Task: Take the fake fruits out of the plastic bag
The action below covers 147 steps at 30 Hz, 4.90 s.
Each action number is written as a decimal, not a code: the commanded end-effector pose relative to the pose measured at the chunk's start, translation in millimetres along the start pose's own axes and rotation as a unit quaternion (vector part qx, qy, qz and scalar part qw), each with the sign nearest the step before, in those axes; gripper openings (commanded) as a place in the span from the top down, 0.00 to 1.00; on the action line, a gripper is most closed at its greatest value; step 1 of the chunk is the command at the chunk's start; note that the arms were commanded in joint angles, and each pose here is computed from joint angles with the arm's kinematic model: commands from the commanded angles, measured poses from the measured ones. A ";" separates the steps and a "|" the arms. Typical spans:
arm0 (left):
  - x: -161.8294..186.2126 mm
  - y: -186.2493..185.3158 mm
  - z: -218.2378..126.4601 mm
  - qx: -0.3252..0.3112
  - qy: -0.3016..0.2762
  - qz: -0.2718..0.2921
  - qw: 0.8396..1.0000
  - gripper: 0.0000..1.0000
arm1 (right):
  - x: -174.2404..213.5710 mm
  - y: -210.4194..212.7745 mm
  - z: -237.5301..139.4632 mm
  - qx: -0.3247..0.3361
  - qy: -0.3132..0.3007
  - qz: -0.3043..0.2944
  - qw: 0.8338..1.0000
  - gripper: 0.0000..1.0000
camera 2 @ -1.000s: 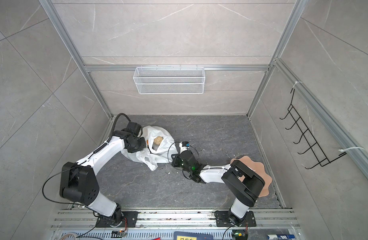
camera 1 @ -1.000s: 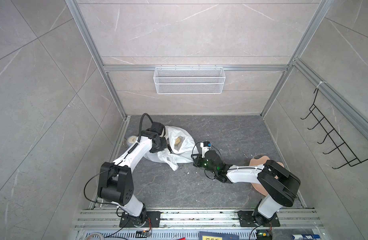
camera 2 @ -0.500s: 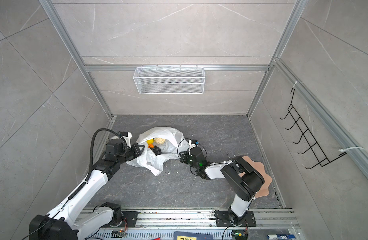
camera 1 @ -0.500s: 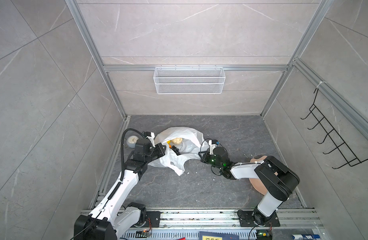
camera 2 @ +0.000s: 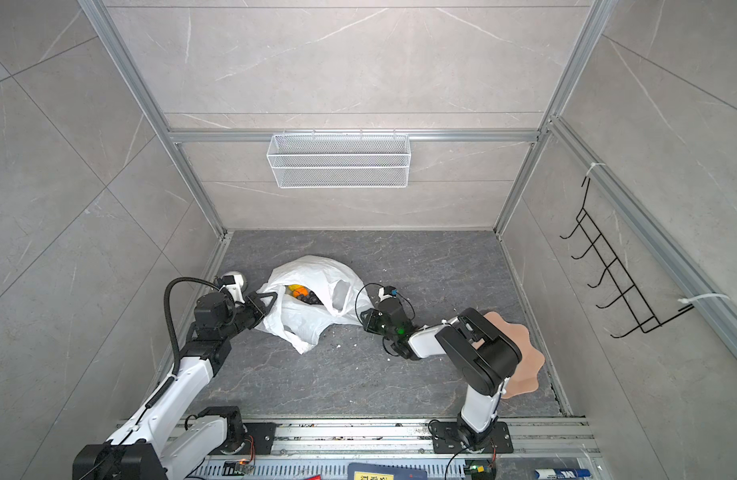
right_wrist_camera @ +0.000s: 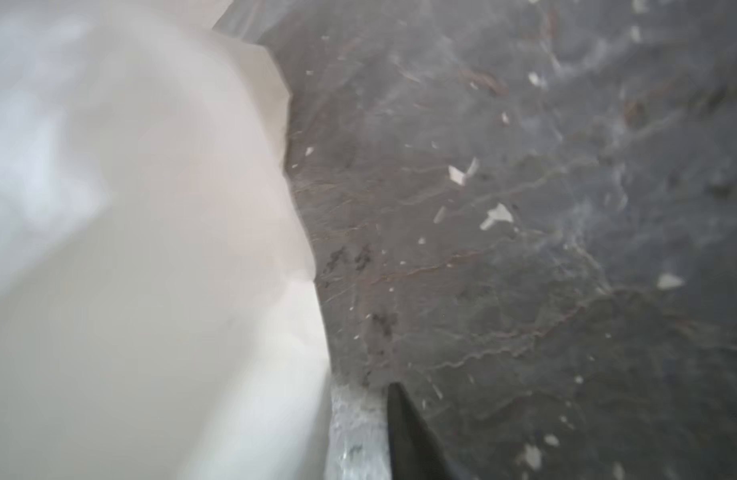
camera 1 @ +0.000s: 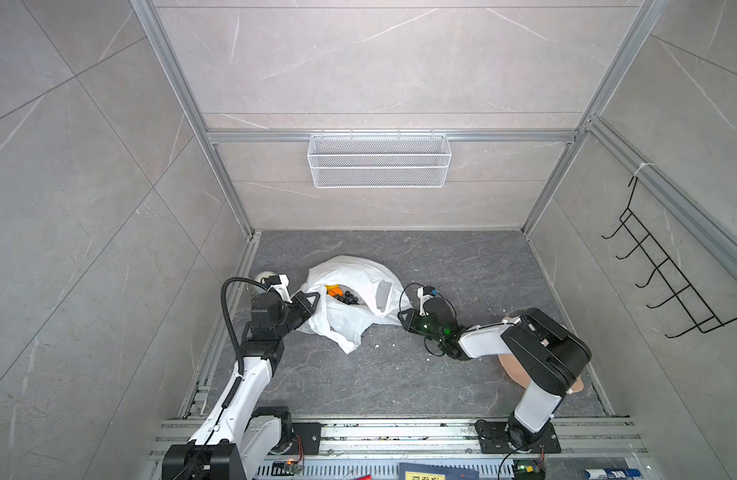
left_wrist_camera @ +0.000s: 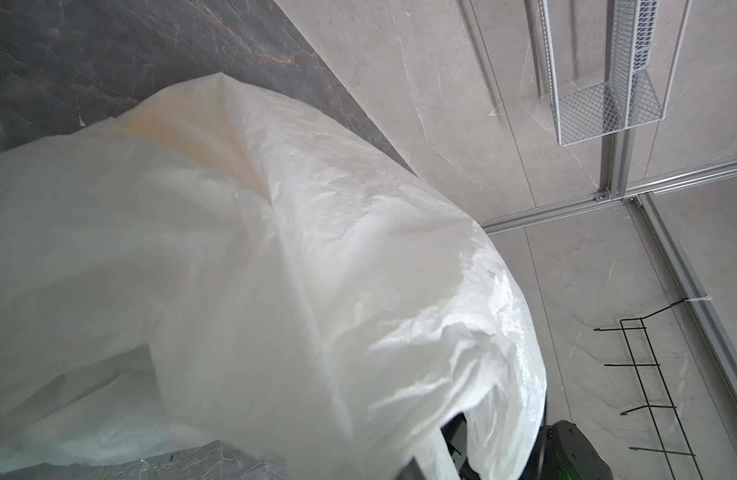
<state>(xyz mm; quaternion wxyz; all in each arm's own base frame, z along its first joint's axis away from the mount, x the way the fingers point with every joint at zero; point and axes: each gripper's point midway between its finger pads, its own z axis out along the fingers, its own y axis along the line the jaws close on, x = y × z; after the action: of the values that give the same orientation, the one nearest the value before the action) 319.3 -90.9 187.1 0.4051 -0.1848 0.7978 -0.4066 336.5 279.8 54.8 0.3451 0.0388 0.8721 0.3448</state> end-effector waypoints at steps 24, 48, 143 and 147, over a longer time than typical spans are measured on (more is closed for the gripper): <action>9.1 -1.0 -6.4 0.002 -0.004 0.048 0.999 1.00 | 26.7 184.7 -22.0 -0.124 0.091 -0.455 0.877 0.43; 9.5 -5.4 -5.7 0.004 0.003 0.058 0.998 1.00 | 25.8 182.3 -5.5 -0.145 0.069 -0.504 0.849 0.41; 72.5 42.7 -45.9 -0.305 0.113 -0.013 0.946 0.23 | 103.1 193.7 18.1 -0.053 -0.016 -0.459 0.886 1.00; 79.2 42.4 -48.5 -0.299 0.120 -0.031 0.946 0.23 | 109.5 200.8 18.8 -0.057 -0.016 -0.470 0.881 1.00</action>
<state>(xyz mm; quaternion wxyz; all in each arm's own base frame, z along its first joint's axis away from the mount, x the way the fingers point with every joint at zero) 241.7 -88.5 133.1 0.2356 -0.2634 0.9188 -0.1760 233.1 470.2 110.6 0.4797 -0.3845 0.7618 0.2042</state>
